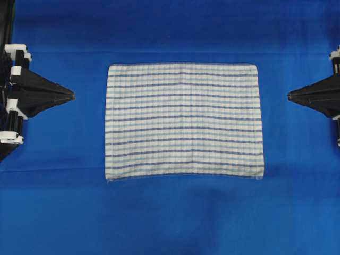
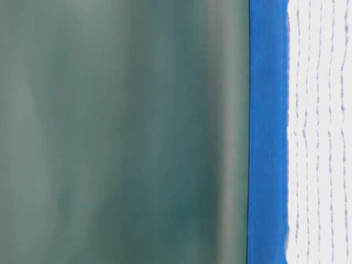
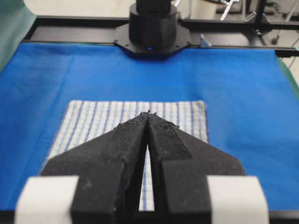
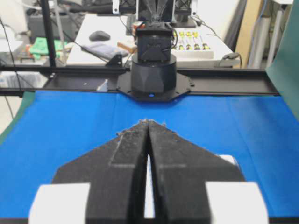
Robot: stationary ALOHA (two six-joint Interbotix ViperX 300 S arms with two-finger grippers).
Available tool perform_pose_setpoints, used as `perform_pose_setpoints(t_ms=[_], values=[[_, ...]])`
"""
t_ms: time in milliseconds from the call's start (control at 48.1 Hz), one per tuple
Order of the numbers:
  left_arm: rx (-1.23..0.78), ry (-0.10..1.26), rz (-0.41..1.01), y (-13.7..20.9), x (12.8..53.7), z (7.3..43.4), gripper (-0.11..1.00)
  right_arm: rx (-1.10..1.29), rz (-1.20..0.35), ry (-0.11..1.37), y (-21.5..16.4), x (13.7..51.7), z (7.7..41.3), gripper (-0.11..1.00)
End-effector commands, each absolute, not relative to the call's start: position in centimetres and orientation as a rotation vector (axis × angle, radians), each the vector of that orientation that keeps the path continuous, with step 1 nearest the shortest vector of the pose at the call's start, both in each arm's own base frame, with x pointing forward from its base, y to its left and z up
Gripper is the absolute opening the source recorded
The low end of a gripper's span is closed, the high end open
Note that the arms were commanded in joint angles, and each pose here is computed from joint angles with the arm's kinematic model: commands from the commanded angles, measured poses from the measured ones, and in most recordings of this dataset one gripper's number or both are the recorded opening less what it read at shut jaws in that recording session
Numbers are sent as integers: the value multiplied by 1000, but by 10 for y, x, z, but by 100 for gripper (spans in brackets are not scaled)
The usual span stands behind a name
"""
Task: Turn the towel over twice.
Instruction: 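Move both grippers to the towel's far corners and grasp them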
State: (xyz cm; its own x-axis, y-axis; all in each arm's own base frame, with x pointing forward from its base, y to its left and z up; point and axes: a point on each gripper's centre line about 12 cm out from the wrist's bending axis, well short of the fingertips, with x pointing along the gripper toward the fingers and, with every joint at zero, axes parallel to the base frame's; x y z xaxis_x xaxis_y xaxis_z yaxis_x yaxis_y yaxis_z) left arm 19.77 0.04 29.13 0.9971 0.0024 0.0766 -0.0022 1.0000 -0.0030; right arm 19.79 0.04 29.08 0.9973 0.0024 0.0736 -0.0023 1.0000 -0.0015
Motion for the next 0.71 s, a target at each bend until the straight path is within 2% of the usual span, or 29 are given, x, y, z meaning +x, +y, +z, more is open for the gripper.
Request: perform_pose_setpoints(t_ms=[0, 291, 624, 686], values=[[-19, -91, 13, 2, 202, 299, 0, -25, -18, -93, -3, 201, 300, 0], [-7, -13, 132, 28, 213, 281, 0, -13, -157, -11, -32, 202, 292, 0], [-26, 163, 267, 64, 238, 242, 1, 46, -367, 241, -80, 208, 245, 0], [-33, 199, 289, 71, 242, 234, 4, 58, -388, 284, -87, 211, 235, 1]])
